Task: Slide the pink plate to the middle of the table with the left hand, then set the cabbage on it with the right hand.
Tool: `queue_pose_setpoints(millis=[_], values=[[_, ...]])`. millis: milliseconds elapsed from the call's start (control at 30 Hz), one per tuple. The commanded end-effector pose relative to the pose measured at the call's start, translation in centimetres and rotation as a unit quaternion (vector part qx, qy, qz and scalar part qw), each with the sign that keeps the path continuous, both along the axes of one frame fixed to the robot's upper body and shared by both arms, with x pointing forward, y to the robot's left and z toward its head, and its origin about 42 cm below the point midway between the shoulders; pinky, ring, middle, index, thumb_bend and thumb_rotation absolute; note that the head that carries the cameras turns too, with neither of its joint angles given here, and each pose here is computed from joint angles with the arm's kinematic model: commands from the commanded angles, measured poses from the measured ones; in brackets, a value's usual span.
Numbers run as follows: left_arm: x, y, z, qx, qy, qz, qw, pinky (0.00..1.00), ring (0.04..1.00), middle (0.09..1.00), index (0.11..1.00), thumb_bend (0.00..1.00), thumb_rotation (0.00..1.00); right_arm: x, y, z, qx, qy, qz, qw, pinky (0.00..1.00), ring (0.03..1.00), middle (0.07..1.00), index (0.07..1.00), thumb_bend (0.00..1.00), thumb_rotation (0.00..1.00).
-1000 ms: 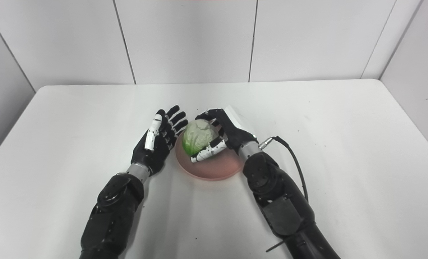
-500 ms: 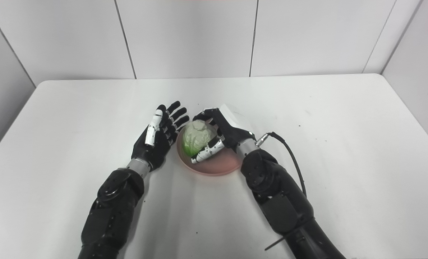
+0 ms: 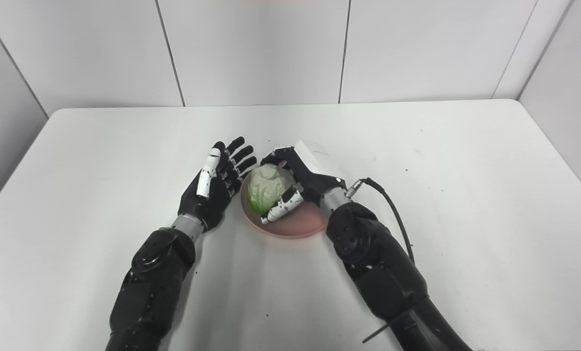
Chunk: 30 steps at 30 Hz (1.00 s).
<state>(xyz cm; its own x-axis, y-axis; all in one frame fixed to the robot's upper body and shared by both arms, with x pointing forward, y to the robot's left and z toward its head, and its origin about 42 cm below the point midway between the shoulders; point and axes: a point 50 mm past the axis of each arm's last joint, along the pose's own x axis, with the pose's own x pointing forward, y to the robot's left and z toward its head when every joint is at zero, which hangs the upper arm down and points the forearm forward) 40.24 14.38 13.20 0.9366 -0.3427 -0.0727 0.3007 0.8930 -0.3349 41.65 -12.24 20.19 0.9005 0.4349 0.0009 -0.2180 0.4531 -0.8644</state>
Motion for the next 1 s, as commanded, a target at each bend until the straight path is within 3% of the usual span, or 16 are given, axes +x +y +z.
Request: queue_pose_setpoints(millis=[0,100,300,433,533,967], values=[[-0.3,0.1,-0.6,0.011,0.022,-0.002,1.0,0.9,0.927,0.928,0.917,0.45,1.0,0.5,-0.1,1.6,-0.031,-0.003,-0.005,1.0,0.53,0.737,0.819,0.866,0.87,0.25],[-0.3,0.1,-0.7,0.011,0.022,-0.002,1.0,0.91,0.929,0.931,0.924,0.45,1.0,0.2,-0.2,1.9,-0.041,0.0,-0.004,0.999,0.56,0.816,0.901,0.935,0.93,0.33],[-0.3,0.1,-0.7,0.013,0.022,-0.002,1.0,0.92,0.929,0.935,0.928,0.45,1.0,0.2,-0.4,2.2,-0.05,-0.006,-0.001,0.999,0.63,0.872,0.969,0.996,1.0,0.42],[-0.3,0.1,-0.6,0.007,0.025,-0.001,1.0,0.91,0.929,0.934,0.922,0.45,1.0,0.2,-0.6,2.6,-0.05,-0.003,0.01,0.999,0.84,0.957,1.0,1.0,1.0,0.46],[-0.3,0.2,-0.7,0.006,0.027,0.001,1.0,0.91,0.929,0.932,0.919,0.44,1.0,0.1,-0.8,2.9,-0.048,-0.005,0.017,0.999,0.9,0.991,1.0,1.0,1.0,0.47],[-0.3,0.7,-0.4,0.005,0.023,0.001,1.0,0.92,0.933,0.929,0.926,0.45,1.0,-2.1,-2.6,6.2,-0.011,-0.058,0.027,0.998,0.94,1.0,1.0,1.0,1.0,0.52]])
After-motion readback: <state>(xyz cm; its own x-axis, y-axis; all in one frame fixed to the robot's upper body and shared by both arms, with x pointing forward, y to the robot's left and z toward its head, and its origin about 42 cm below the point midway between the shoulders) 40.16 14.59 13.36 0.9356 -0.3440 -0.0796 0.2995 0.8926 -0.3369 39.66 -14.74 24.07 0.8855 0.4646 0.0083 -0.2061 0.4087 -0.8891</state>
